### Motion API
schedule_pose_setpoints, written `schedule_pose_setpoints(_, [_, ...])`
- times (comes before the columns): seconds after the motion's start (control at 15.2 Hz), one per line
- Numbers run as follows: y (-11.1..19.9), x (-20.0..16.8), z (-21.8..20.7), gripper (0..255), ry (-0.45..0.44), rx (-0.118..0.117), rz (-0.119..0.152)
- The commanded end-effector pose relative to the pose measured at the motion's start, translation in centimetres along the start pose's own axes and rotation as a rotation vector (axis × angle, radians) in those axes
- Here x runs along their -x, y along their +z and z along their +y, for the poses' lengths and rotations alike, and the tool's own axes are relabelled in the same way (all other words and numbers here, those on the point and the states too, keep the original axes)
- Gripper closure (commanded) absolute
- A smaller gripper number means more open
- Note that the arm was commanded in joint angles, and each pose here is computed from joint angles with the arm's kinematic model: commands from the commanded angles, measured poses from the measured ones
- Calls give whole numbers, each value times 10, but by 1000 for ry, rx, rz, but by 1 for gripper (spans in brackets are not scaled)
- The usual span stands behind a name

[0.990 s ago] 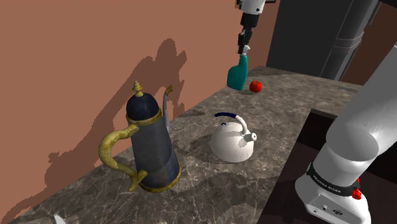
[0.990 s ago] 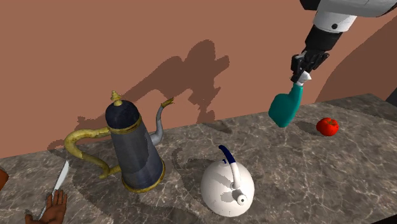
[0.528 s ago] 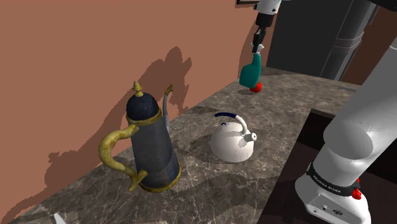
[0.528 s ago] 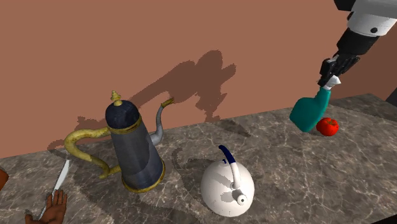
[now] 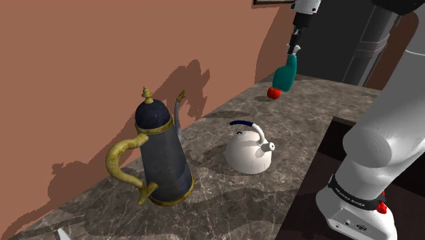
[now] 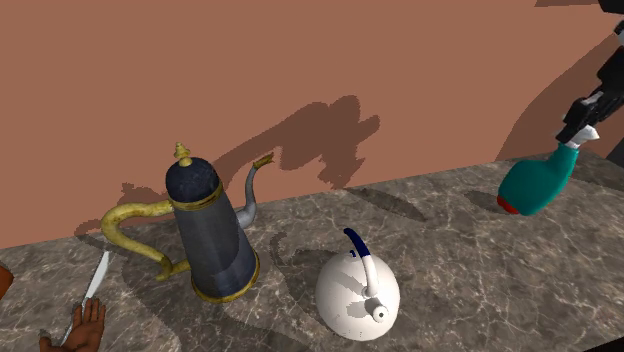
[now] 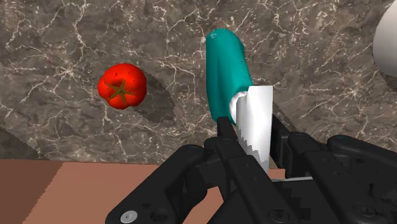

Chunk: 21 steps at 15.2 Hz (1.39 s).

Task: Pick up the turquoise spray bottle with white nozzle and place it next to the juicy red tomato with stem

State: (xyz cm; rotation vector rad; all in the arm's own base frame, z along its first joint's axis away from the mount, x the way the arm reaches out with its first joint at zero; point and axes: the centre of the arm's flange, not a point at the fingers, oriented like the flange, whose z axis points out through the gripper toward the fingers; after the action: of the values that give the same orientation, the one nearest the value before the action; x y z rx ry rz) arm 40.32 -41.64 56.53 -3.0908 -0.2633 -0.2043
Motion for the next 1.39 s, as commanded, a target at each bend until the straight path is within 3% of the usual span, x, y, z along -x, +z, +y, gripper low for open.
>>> schedule_pose_setpoints(0.0, [-3,20,22,255,-2,0,0])
schedule_pose_setpoints(0.26, [-8,53,65,255,-2,0,0])
schedule_pose_setpoints(1.32, [75,65,67,255,-2,0,0])
